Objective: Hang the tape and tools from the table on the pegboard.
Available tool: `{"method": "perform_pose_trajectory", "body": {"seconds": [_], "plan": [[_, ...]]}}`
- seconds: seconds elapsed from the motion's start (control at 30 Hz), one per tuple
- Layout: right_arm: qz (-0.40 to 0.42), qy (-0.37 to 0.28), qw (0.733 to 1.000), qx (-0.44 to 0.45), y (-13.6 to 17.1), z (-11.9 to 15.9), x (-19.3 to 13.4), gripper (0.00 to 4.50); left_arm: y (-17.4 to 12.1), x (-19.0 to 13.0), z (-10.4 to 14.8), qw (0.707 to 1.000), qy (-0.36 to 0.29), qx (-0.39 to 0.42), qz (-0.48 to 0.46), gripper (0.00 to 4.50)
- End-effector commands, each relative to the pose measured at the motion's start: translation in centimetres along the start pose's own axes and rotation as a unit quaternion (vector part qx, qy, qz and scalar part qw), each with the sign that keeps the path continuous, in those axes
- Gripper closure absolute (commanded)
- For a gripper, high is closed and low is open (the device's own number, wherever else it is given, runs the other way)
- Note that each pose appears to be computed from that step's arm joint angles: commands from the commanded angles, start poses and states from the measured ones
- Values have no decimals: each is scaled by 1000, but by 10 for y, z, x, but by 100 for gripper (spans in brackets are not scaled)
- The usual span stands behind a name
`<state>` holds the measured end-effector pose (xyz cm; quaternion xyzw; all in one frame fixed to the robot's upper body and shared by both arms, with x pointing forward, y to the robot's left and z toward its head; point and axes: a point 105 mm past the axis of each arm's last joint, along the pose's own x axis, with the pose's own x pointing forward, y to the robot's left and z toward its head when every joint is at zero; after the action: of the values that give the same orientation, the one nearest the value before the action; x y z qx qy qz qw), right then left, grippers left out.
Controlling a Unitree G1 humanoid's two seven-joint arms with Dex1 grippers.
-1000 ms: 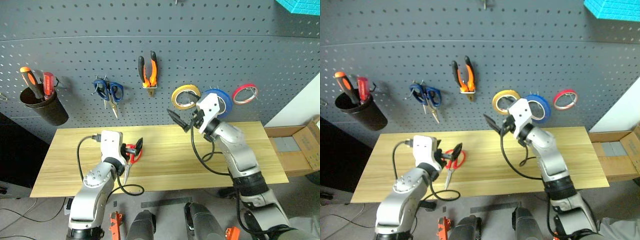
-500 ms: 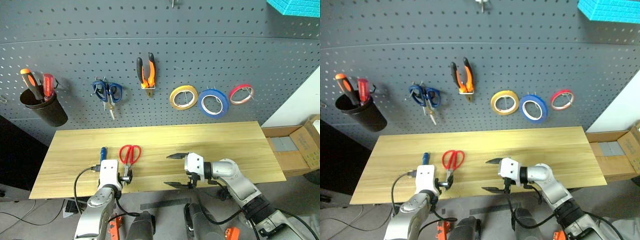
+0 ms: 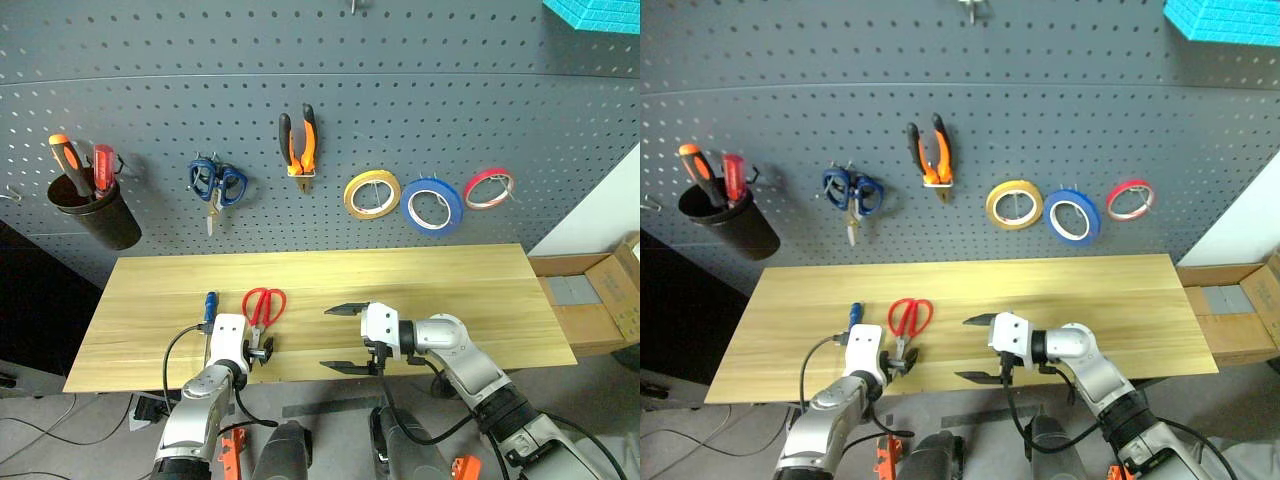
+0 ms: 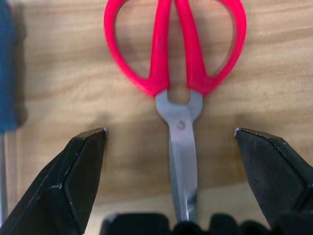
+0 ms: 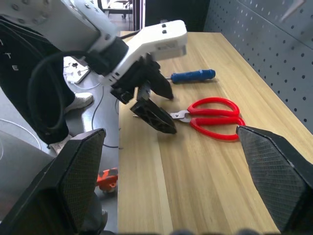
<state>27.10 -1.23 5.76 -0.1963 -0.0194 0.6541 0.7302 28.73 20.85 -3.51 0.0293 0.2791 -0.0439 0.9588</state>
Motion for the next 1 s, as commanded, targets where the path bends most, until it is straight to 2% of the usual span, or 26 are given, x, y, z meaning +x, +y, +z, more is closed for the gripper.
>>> {"method": "perform_pose_trajectory", "body": {"seconds": [0.03, 0.17, 0.3, 0.43, 0.57, 0.7, 0.87, 1.0], "plan": [[-10, -11, 1000, -9, -5, 5, -1, 0, -1, -1, -16, 999, 31, 8, -9, 37], [-14, -12, 1000, -11, -7, 6, -1, 0, 0, 0, -14, 1000, 28, 6, -8, 152], [-19, -12, 1000, -13, -9, 6, 0, 0, -2, 1, -12, 1000, 24, 5, -10, 302], [-24, -11, 1000, -13, -12, 6, -2, 0, -2, 3, -9, 1000, 19, 5, -8, 429], [-27, -9, 1000, -11, -15, 4, -5, 0, -1, 3, -6, 1000, 14, 8, -4, 427], [-36, -24, 999, 5, -17, 10, -13, 0, -8, -12, 8, 997, -26, 66, -10, 427], [-78, -83, 993, 28, -31, 39, -27, 0, -19, -59, 41, 979, -121, 162, -12, 427], [-99, -147, 982, 60, -38, 74, -40, 0, -17, -100, 74, 954, -195, 226, 24, 427]]}}
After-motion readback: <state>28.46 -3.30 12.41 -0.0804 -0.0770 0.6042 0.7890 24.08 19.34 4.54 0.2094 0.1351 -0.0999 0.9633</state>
